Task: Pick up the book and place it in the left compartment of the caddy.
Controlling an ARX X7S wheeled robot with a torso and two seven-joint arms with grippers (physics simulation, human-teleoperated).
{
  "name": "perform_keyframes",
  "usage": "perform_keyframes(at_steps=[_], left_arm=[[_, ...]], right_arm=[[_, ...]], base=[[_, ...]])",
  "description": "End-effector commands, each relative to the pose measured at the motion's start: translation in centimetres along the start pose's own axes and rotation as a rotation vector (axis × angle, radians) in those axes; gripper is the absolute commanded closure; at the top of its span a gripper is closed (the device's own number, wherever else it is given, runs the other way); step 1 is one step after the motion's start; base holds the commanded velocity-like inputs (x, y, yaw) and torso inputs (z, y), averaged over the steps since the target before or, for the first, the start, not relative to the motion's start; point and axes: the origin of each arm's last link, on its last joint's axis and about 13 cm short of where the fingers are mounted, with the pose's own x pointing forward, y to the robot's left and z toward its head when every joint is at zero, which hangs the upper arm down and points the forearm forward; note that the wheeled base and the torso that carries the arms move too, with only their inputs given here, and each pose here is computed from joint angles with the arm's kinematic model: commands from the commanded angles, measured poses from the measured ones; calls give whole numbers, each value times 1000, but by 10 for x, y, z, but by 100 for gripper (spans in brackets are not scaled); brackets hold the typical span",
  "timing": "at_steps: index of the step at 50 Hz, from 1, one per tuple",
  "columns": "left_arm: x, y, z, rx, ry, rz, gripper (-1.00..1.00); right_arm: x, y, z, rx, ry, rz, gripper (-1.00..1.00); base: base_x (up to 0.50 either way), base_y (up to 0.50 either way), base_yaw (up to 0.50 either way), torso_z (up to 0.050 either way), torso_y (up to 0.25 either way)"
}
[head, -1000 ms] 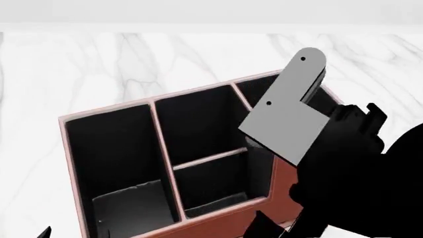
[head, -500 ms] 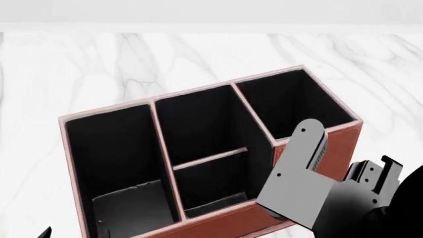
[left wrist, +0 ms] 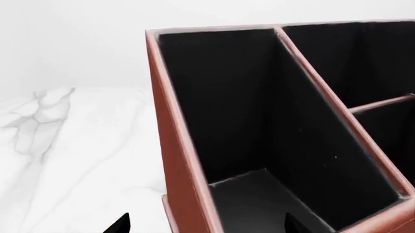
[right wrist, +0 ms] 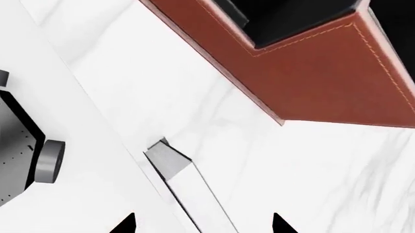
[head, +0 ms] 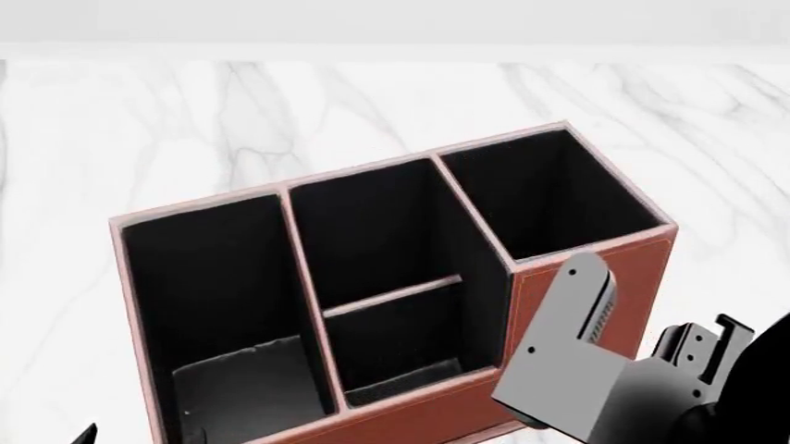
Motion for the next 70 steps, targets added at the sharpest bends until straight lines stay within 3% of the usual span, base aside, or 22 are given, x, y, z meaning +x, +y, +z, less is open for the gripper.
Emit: perform_keyframes(at_steps=[1,31,57,65,66,70], left_arm=[[1,0,0,0,1,0,-100],[0,0,0,1,-1,1,-100],[-1,0,-1,2,1,-2,-100],[-1,0,-1,2,2,-3,-100],[-1,0,-1,2,2,-3,-100],[-1,-1,-1,2,2,-2,-100]], right_arm=[[13,-2,1,-7,1,8,-100],[72,3,-20,49,81,110,-100],[85,-2,-39,134,153,81,-100],[93,2,-40,121,153,95,-100],[94,3,-40,117,157,99,100],[96,5,-39,107,155,112,100]], base=[[0,0,0,0,0],[0,0,0,0,0],[0,0,0,0,0],[0,0,0,0,0],[0,0,0,0,0],[0,0,0,0,0]])
